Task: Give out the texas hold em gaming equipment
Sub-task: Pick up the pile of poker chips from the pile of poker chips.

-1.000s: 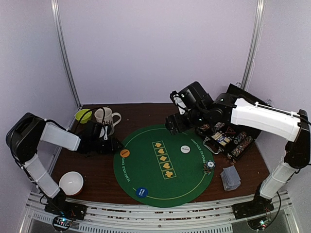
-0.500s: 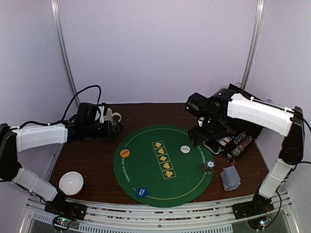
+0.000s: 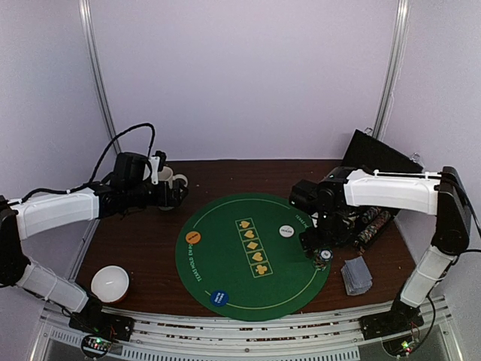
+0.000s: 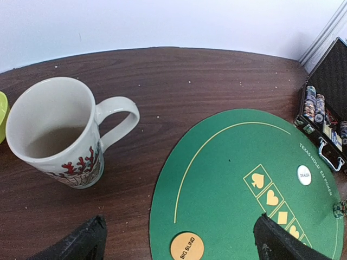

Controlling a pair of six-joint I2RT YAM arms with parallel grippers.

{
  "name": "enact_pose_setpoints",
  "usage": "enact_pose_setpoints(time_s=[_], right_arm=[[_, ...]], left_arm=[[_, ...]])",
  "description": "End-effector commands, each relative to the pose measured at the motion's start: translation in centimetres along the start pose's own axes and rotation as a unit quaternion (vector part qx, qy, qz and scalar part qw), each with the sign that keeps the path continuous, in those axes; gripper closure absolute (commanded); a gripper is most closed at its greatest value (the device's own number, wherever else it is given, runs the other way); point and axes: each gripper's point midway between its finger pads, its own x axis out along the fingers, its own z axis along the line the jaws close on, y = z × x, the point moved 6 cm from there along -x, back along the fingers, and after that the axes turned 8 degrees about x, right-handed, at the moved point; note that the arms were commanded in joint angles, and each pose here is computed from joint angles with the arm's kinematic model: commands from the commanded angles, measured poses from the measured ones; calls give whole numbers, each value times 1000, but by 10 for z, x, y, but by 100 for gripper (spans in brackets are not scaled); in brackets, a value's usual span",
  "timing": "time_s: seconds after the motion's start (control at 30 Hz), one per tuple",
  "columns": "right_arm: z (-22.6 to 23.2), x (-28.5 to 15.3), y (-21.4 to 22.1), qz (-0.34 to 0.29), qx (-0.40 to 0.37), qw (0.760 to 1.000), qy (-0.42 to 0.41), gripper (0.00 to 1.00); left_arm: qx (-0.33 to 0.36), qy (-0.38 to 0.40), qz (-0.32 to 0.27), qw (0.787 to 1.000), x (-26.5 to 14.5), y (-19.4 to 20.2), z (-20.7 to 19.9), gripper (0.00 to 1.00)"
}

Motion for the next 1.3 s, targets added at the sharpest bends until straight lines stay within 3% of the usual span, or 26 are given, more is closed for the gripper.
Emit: enact_pose_setpoints(time_s=[0.0,0.1,0.27,0.47,1.13,1.27], right_arm=[[2,10,1,1,8,1000,-10,13],[1,16,2,5,10,1000,-12,24],[2,23,3,10,13,1000,-16,27],[0,29,1,10,11,1000,-12,39],[-4,1,-14,0,2,1000,-18,98],[-5,-9,-17,-3,0,1000,-19,100]], left_arm=[[13,5,1,1000,2,1,-2,2],[15,4,-3,1000,1,0,-1,2],[22,1,-5,1000,0,-2,-1,2],[22,4,-7,1000,-1,-4,-2,2],[32,4,-10,999,0,-8,-3,2],[35,4,-11,999,0,-9,-3,2]])
